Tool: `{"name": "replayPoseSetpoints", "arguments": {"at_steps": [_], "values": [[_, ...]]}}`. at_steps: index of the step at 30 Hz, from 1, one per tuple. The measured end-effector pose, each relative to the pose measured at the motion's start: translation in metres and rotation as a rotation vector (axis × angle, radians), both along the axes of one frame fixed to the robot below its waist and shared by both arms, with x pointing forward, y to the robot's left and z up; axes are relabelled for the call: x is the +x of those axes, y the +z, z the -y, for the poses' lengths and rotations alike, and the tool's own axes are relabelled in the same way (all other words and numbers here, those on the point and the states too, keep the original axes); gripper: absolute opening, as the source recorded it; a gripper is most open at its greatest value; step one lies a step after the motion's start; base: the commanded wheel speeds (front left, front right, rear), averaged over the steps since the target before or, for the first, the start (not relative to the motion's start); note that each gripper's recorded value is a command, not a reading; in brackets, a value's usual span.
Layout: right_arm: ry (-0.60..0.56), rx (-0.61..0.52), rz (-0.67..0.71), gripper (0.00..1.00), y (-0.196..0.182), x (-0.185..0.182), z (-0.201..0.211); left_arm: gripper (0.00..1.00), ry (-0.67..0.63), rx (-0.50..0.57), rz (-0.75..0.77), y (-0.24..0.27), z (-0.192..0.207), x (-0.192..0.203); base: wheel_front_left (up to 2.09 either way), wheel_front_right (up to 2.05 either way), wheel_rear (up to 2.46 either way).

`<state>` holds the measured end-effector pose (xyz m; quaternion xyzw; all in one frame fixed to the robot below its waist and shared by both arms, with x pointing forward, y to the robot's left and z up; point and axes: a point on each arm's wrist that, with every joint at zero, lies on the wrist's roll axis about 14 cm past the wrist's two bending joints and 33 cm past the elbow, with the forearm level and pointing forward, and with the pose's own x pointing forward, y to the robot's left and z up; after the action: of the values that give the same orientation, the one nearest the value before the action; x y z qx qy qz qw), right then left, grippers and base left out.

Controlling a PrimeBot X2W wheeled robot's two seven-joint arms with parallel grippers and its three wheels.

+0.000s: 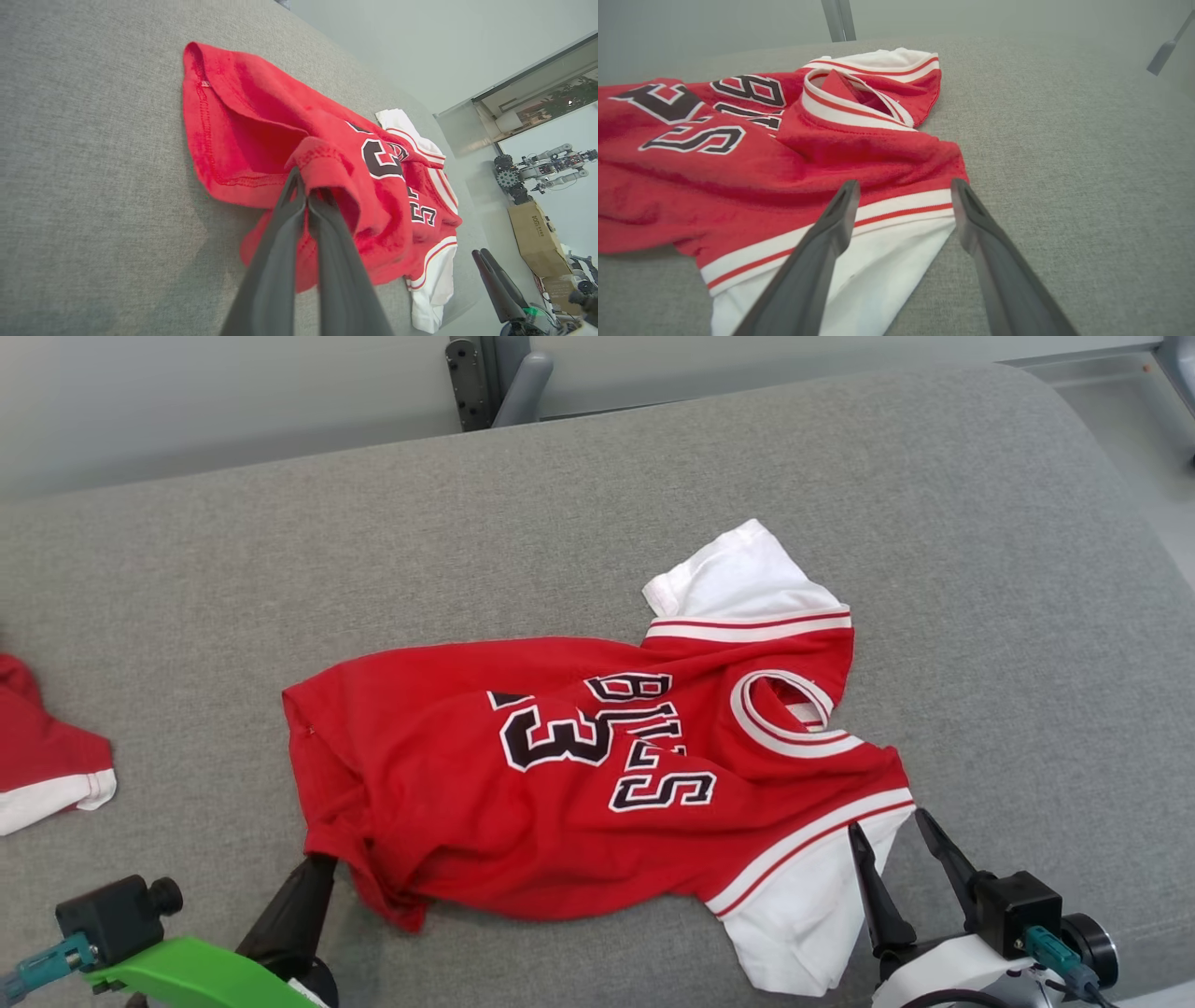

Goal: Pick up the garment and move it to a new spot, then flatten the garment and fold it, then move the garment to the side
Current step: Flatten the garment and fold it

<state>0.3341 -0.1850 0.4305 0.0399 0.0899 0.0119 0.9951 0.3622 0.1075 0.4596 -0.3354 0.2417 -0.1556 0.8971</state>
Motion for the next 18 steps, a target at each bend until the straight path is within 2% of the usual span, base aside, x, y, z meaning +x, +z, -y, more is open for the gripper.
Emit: {"name": "replayPoseSetpoints", "arguments": {"at_steps": [8,10,13,14,15,16,18], "values": [[0.031,-0.011,0.015,1.00,0.004,0.004,-0.008,0.00,-0.168,-0.116,0.163,0.066,0.039,-0.001,0.00,0.00,0.00],[0.029,-0.011,0.022,1.00,0.006,0.004,-0.007,0.00,-0.161,-0.075,0.122,0.056,0.031,0.004,0.00,0.00,0.00],[0.026,-0.011,0.023,1.00,0.006,0.002,-0.006,0.00,-0.120,-0.061,-0.020,0.024,0.016,0.009,0.00,0.00,0.00],[0.025,-0.010,0.020,1.00,0.006,0.001,-0.006,0.18,-0.097,-0.042,-0.061,0.011,0.007,0.012,0.00,0.00,0.00],[0.024,-0.010,0.016,1.00,0.005,-0.001,-0.006,0.51,-0.071,-0.029,-0.096,0.001,-0.001,0.016,0.00,0.00,0.00],[0.025,-0.009,0.014,1.00,0.004,-0.001,-0.007,0.98,-0.036,-0.007,-0.127,-0.010,-0.013,0.021,0.00,0.00,0.00],[0.023,-0.005,0.010,1.00,0.003,-0.003,-0.007,1.00,0.042,0.074,-0.158,-0.028,-0.038,0.032,0.00,0.00,0.00]]}}
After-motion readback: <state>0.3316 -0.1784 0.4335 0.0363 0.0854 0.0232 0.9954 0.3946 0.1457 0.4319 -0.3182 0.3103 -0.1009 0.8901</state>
